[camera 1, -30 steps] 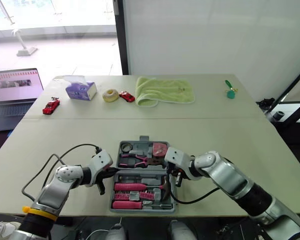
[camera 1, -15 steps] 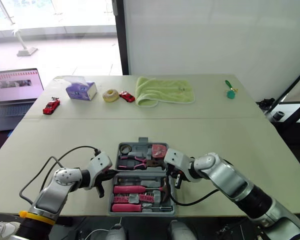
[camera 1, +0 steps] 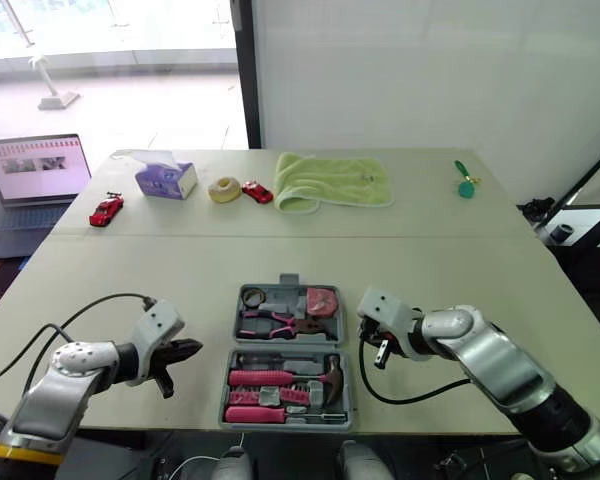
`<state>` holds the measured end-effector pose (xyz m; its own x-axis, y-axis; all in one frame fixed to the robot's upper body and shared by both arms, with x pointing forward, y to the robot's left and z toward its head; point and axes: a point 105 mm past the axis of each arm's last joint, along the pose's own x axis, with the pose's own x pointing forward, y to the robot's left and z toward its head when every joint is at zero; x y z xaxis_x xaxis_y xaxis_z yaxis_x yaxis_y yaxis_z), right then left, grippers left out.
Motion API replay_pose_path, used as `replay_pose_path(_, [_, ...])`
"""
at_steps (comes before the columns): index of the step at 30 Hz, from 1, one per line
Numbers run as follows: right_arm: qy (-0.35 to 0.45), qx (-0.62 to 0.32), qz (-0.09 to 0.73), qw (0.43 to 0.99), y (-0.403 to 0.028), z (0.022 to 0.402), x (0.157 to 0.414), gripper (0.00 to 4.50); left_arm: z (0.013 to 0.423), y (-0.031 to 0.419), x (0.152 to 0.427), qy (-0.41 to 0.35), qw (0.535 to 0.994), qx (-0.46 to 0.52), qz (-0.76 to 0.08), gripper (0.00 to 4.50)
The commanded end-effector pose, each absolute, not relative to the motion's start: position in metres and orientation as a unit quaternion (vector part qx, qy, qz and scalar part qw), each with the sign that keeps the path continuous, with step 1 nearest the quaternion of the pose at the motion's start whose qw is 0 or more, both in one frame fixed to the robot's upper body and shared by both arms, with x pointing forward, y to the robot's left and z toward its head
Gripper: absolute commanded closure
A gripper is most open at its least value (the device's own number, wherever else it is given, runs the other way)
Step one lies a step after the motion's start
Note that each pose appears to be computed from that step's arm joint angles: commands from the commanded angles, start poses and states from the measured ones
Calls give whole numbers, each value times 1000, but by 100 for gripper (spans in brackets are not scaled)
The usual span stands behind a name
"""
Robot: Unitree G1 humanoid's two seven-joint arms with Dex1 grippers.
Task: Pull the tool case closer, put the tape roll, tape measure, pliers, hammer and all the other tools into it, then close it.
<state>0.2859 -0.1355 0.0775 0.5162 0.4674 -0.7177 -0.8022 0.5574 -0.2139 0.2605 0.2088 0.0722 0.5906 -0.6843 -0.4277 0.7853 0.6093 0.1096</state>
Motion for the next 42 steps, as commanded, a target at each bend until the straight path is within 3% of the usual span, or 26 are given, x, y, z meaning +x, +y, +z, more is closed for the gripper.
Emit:
replay_pose_path(1, [267, -231, 382, 854, -128, 95, 283, 446, 94, 187, 235, 76, 844, 134, -514, 450])
replay_pose_path(7, [247, -140, 377, 882, -115, 99, 285, 446, 69, 159, 219, 33, 792, 90, -602, 450])
replay_pose_path(18, [246, -90, 349, 899, -113, 108, 294, 446, 23, 137, 222, 62, 753, 111, -646, 450])
replay_pose_path(21, [246, -57, 347, 903, -111, 112, 294, 322, 19, 134, 220, 74, 739, 131, -657, 450])
replay_pose_path(27, [280, 10, 299, 912, -117, 104, 307, 19, 21, 134, 221, 97, 730, 153, -659, 450])
replay_pose_path(36, [281, 105, 296, 907, -102, 99, 333, 9, 29, 133, 225, 112, 732, 152, -654, 450])
replay_pose_path(42, [290, 104, 283, 908, -101, 88, 340, 9, 26, 132, 218, 119, 727, 152, -659, 450])
